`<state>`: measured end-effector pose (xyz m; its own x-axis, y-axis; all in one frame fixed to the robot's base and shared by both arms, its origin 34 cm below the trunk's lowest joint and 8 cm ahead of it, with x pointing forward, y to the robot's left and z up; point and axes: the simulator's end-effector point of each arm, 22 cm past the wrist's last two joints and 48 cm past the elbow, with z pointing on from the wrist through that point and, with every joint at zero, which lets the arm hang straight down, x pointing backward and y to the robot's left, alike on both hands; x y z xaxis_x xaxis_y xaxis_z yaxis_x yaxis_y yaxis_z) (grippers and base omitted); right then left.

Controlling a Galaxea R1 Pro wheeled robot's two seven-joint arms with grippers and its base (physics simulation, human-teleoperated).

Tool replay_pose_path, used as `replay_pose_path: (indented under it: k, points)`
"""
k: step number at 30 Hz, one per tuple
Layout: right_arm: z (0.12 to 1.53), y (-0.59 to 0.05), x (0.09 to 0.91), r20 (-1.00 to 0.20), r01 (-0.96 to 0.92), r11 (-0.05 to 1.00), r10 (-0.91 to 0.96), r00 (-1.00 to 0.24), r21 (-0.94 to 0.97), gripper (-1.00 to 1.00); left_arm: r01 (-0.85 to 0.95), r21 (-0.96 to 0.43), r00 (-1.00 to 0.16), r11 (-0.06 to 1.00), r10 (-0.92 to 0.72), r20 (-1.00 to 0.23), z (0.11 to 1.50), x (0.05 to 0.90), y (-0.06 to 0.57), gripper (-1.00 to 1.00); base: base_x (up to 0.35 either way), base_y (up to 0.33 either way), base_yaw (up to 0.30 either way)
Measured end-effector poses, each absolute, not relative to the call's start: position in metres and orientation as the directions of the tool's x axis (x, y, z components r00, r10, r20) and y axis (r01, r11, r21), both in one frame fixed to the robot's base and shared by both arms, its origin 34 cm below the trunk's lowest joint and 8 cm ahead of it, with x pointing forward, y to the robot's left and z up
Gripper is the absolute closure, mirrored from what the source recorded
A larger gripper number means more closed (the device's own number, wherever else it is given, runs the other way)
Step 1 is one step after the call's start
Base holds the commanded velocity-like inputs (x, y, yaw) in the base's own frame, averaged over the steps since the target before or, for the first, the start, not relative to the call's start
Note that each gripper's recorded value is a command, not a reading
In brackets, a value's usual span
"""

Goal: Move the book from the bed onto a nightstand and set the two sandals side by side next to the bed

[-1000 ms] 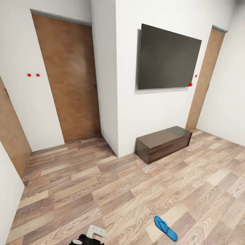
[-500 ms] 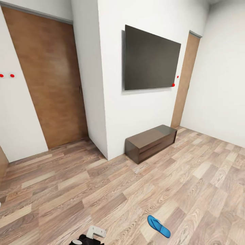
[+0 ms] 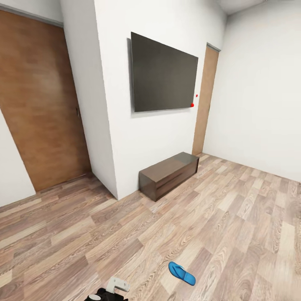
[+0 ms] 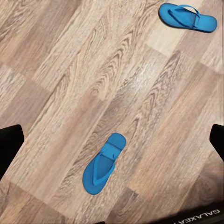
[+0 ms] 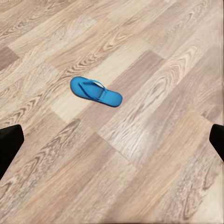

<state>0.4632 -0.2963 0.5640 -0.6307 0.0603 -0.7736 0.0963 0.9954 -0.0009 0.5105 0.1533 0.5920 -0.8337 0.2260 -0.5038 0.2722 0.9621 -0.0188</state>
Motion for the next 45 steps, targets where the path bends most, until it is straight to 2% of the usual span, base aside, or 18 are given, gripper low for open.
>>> replay_pose_path:
  k: [9, 35, 45]
  points:
    - [0.566, -0.296, 0.464, -0.777, 0.096, 0.995, 0.060, -0.627, 0.000, -1.00, 0.272, -0.017, -0.831, 0.962, 0.226, -0.508, 0.594, 0.512, 0.153, -1.00, -0.014, 0.009, -0.270]
    - [0.571, -0.296, 0.469, -0.787, 0.096, 0.995, 0.060, -0.614, 0.001, -1.00, 0.273, -0.013, -0.823, 0.962, 0.226, -0.521, 0.600, 0.515, 0.153, -1.00, -0.079, 0.120, -0.263]
    - [0.574, -0.296, 0.471, -0.792, 0.096, 0.995, 0.060, -0.608, 0.002, -1.00, 0.273, -0.010, -0.819, 0.962, 0.227, -0.527, 0.603, 0.517, 0.153, -1.00, -0.015, 0.026, -0.248]
